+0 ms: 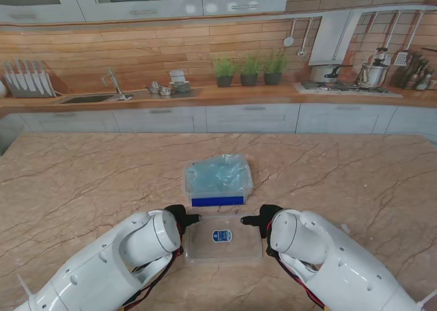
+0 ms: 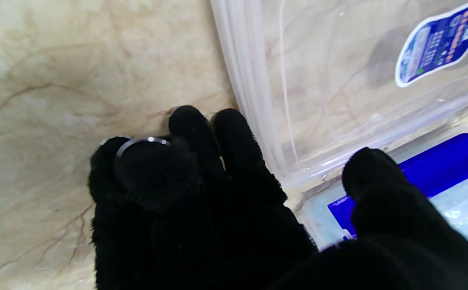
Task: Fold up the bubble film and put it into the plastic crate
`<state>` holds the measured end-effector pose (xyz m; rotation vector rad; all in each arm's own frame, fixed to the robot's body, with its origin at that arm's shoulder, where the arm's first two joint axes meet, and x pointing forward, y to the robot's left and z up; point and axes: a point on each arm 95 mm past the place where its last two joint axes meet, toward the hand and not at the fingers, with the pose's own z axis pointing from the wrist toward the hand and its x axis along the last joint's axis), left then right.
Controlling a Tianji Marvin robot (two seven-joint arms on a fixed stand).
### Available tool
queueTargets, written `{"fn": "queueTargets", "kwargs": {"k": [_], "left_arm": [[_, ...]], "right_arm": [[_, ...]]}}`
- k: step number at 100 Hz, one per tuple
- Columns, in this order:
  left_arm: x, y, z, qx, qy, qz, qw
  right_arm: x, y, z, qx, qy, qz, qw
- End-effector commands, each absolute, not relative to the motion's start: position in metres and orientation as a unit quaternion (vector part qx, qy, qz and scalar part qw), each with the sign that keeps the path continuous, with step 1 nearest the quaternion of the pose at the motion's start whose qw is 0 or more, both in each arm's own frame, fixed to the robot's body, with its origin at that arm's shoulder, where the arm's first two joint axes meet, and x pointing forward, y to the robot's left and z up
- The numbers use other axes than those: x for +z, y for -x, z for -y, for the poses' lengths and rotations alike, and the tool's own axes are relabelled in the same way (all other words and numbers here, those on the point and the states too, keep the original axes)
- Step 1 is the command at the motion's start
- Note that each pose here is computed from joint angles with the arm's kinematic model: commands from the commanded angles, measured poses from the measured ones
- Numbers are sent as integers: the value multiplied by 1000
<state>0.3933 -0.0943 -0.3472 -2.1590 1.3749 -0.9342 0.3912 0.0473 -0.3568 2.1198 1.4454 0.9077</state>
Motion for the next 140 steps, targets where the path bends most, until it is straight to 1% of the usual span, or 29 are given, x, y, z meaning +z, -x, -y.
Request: {"fn": "queueTargets", "kwargs": {"k": [1, 44, 77, 124, 140], "left_arm": [[-367, -380, 98, -307, 787, -502, 186], [-368, -378, 105, -328, 797, -479, 166], [-358, -373, 104, -372, 798, -452, 142], [-342, -362, 105, -419, 794, -427, 103], [-337, -358, 103, -430, 789, -428, 99]], "right_arm": [[-369, -384, -53, 316, -769, -521, 195], [-370, -383, -64, 349, -793, -475, 156], [-366, -377, -65, 367, -797, -457, 144], [-354, -371, -65, 410, -790, -441, 118], [-347, -368, -66, 425, -784, -439, 112]]}}
